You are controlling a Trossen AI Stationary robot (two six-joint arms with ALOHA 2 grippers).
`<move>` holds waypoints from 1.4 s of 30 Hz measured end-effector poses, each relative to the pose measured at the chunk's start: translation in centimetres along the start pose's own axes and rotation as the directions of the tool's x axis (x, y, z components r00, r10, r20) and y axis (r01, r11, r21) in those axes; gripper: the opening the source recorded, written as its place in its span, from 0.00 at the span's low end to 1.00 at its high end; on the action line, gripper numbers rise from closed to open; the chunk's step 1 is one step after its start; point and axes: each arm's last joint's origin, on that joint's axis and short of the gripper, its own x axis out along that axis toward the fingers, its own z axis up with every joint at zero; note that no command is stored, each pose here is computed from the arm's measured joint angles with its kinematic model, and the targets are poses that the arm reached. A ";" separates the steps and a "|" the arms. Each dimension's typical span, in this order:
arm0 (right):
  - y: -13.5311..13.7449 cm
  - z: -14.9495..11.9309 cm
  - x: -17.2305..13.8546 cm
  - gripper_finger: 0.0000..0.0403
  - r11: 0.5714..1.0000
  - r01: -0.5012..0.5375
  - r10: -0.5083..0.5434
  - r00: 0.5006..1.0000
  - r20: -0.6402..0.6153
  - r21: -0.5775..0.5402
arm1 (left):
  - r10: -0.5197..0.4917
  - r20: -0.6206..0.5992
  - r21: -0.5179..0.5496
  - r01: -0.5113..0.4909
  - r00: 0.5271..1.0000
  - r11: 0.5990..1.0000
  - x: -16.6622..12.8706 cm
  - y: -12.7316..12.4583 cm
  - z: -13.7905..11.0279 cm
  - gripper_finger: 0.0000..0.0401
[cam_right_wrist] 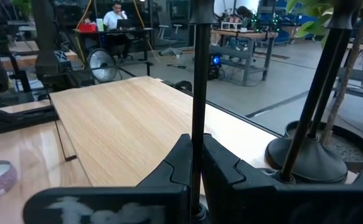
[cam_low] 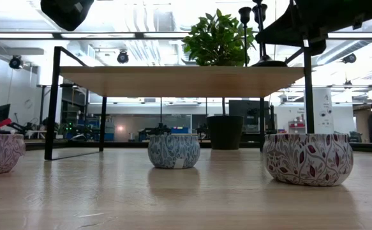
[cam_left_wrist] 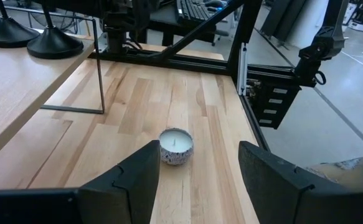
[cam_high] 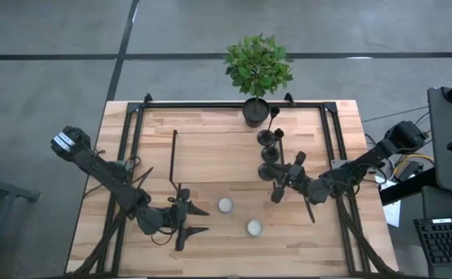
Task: Pick & Place candle stick holders
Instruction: Put the black candle holder on the shelf aligned with the other black candle holders, then put the pink scented black candle on the shelf
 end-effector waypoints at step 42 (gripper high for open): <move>0.4 0.5 -1.4 0.40 0.998 -0.061 0.060 0.998 0.005 0.017 | 0.006 -0.006 0.008 -0.005 1.000 1.000 0.0 0.0 -0.1 0.53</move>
